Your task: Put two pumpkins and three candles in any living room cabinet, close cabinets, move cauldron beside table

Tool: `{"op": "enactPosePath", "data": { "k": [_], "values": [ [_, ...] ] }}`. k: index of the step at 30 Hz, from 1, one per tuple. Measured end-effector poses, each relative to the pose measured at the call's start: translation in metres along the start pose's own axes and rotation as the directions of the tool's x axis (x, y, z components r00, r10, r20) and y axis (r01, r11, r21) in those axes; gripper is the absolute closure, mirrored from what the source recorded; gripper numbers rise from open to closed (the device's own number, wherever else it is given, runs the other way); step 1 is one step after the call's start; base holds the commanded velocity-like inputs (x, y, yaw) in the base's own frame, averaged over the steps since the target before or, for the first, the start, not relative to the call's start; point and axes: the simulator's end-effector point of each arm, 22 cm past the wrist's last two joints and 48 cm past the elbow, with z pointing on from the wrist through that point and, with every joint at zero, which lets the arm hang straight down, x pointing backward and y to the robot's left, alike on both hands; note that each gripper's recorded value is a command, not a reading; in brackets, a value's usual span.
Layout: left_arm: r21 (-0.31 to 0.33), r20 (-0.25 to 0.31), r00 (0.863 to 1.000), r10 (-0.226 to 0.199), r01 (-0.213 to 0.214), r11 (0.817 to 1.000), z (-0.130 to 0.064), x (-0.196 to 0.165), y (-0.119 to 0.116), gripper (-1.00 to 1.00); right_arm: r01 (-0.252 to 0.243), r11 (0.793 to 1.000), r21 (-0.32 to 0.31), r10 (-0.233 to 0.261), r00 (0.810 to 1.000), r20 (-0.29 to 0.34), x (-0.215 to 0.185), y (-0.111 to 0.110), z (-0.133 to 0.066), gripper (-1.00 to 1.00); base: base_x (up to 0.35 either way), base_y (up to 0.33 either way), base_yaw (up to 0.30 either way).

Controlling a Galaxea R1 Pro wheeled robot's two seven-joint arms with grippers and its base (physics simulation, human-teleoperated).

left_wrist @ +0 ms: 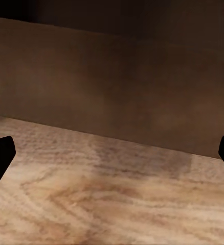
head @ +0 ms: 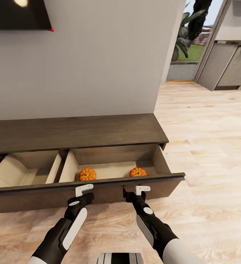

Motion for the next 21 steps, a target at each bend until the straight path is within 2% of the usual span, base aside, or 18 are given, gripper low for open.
{"op": "enactPosePath", "data": {
  "k": [21],
  "values": [
    [0.002, 0.002, 1.000, 0.000, 0.000, 1.000, -0.0003, -0.0007, -0.0006, -1.00, -0.006, 1.000, 0.000, 0.006, 1.000, -0.001, 0.0001, 0.0000, -0.0001, -1.00, 0.165, 0.000, 0.000]
  ]
}}
